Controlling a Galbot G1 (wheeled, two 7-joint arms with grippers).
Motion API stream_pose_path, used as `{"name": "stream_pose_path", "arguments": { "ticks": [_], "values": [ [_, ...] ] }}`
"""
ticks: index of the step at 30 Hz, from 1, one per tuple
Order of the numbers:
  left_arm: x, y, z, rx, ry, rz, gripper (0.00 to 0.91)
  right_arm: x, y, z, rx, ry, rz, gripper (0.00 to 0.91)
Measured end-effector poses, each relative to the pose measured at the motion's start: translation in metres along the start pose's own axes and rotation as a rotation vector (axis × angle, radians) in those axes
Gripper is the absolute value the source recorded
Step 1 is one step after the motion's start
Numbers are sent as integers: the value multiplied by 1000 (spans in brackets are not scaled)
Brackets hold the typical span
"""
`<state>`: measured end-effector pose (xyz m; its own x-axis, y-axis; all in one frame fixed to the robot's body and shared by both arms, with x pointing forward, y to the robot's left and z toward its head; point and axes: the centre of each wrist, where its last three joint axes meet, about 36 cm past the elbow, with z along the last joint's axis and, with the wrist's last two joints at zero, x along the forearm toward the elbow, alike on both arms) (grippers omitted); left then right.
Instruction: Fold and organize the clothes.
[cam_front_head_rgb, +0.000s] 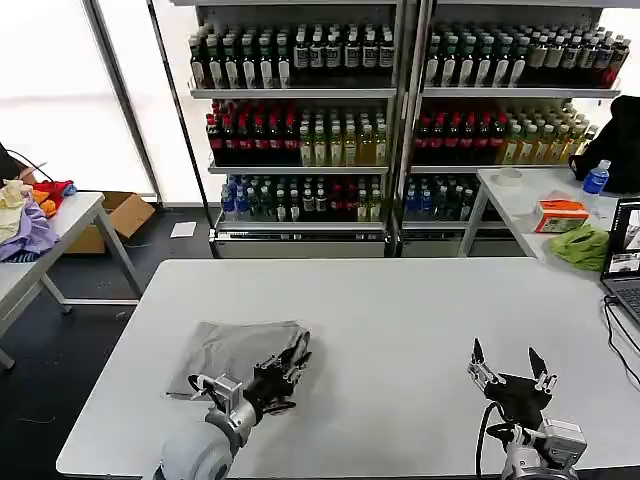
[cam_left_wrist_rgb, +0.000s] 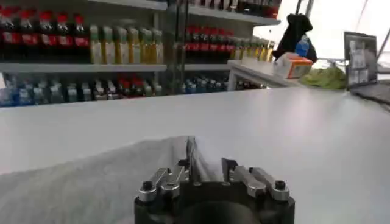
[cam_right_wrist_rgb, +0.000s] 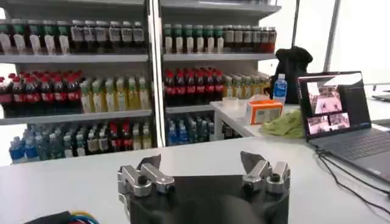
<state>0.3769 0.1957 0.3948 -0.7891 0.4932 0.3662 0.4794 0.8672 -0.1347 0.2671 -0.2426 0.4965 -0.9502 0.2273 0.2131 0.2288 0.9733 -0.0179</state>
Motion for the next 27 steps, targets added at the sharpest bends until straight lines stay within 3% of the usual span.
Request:
{"name": "stream_pose_path", "arguments": {
  "ticks": [7, 13, 21, 27],
  "values": [
    [12, -3, -24, 122, -108, 60, 907, -5, 2, 1, 7, 1, -20, 907],
    [33, 33, -40, 134, -165, -44, 907, -10, 5, 0, 7, -3, -41, 907],
    [71, 103, -29, 91, -127, -242, 907, -18, 6, 0, 6, -5, -65, 907],
    [88, 127, -12, 81, -74, -314, 907, -19, 5, -1, 7, -7, -70, 907]
  ]
}}
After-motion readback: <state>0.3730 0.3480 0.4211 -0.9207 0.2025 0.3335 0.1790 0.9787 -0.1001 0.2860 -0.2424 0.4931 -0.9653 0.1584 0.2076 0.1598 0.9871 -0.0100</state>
